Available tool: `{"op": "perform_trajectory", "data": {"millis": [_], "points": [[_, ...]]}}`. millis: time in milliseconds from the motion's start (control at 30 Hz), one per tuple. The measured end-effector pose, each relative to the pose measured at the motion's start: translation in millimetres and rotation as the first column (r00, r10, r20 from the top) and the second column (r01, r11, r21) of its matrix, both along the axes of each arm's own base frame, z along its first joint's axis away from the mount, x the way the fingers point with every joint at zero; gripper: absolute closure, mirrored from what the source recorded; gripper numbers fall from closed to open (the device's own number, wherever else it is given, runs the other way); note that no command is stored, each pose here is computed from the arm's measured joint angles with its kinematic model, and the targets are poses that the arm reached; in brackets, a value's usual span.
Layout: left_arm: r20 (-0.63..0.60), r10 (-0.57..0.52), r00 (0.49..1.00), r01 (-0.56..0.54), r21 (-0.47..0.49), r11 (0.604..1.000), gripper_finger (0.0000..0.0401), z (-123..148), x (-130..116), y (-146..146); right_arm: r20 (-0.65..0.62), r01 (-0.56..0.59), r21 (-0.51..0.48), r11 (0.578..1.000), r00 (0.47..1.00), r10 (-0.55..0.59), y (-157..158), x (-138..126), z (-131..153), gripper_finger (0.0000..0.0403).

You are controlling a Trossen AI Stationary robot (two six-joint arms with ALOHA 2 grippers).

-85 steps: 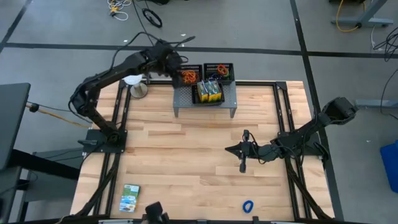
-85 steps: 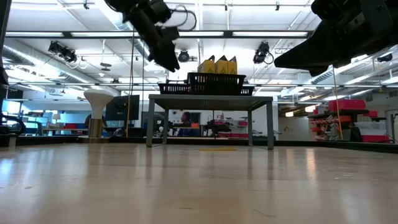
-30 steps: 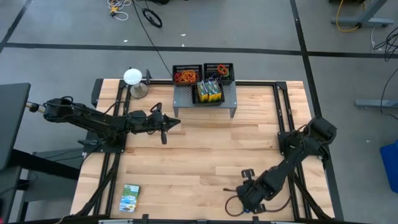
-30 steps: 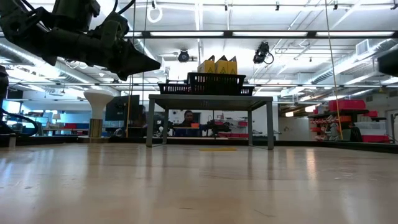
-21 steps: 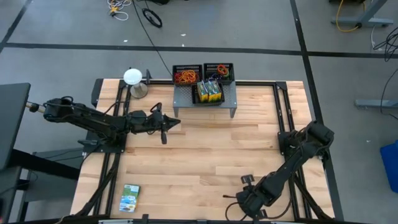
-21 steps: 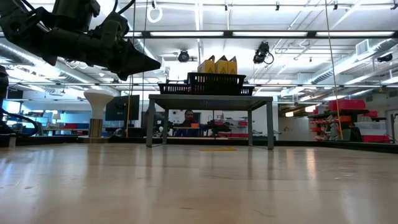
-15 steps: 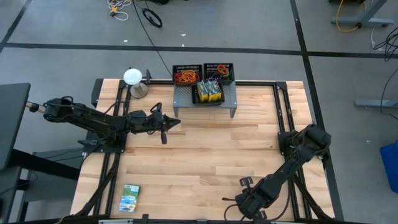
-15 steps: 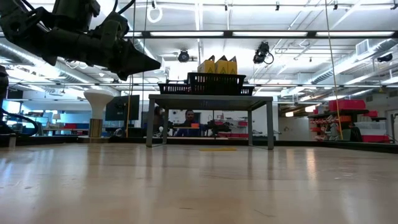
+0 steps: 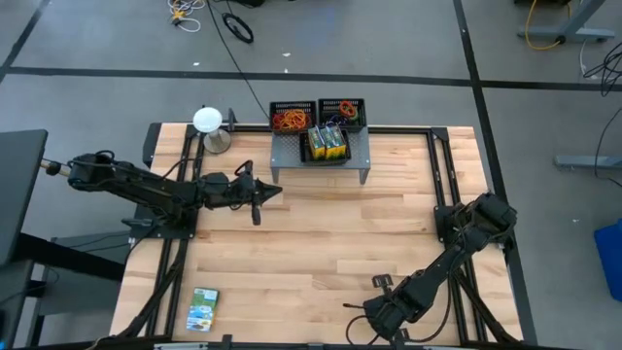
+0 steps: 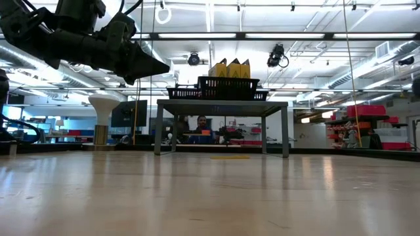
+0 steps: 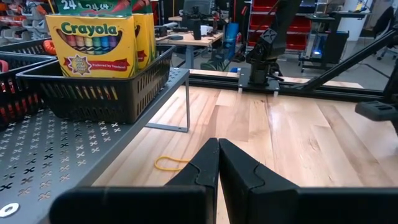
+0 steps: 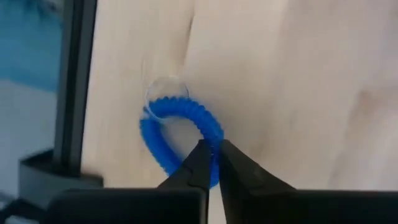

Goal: Pick & Place Office Desk Supplies
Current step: Put the blue spring keychain into the top right black basket on the shelf

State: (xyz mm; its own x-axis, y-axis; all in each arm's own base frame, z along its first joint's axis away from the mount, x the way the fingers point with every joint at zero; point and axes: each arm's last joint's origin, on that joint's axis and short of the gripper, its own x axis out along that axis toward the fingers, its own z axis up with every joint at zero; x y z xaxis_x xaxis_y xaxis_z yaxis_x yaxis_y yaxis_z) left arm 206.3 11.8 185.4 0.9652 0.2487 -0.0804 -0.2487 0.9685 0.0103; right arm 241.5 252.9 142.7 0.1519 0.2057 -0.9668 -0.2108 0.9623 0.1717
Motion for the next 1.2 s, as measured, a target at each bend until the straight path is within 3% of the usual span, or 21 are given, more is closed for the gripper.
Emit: {"op": "perform_trajectory", "data": {"millis": [300, 567, 667, 767, 1033, 1100, 1200], "points": [[0.000, 0.000, 1.000, 0.000, 0.000, 1.000, 0.0384, 0, 0, 0, 0.180, 0.171, 0.016, 0.985, 0.969, -0.171, -29, 14, 47, 0.0387], [0.000, 0.000, 1.000, 0.000, 0.000, 1.000, 0.0384, 0, 0, 0, 0.358, 0.329, 0.011, 0.944, 0.880, -0.311, -89, 25, 101, 0.0396], [0.000, 0.000, 1.000, 0.000, 0.000, 1.000, 0.0384, 0, 0, 0, 0.429, 0.412, 0.002, 0.911, 0.823, -0.373, -121, 30, 124, 0.0396], [0.000, 0.000, 1.000, 0.000, 0.000, 1.000, 0.0384, 0, 0, 0, 0.527, 0.496, 0.050, 0.867, 0.724, -0.445, -154, 35, 163, 0.0396], [0.000, 0.000, 1.000, 0.000, 0.000, 1.000, 0.0384, 0, 0, 0, 0.760, 0.633, 0.090, 0.769, 0.455, -0.464, -243, 27, 263, 0.0396], [0.000, 0.000, 1.000, 0.000, 0.000, 1.000, 0.0384, 0, 0, 0, 0.770, 0.617, 0.055, 0.785, 0.475, -0.427, -259, 25, 271, 0.0396], [0.000, 0.000, 1.000, 0.000, 0.000, 1.000, 0.0384, 0, 0, 0, 0.715, 0.563, -0.017, 0.827, 0.585, -0.383, -262, 24, 256, 0.0396]]}}
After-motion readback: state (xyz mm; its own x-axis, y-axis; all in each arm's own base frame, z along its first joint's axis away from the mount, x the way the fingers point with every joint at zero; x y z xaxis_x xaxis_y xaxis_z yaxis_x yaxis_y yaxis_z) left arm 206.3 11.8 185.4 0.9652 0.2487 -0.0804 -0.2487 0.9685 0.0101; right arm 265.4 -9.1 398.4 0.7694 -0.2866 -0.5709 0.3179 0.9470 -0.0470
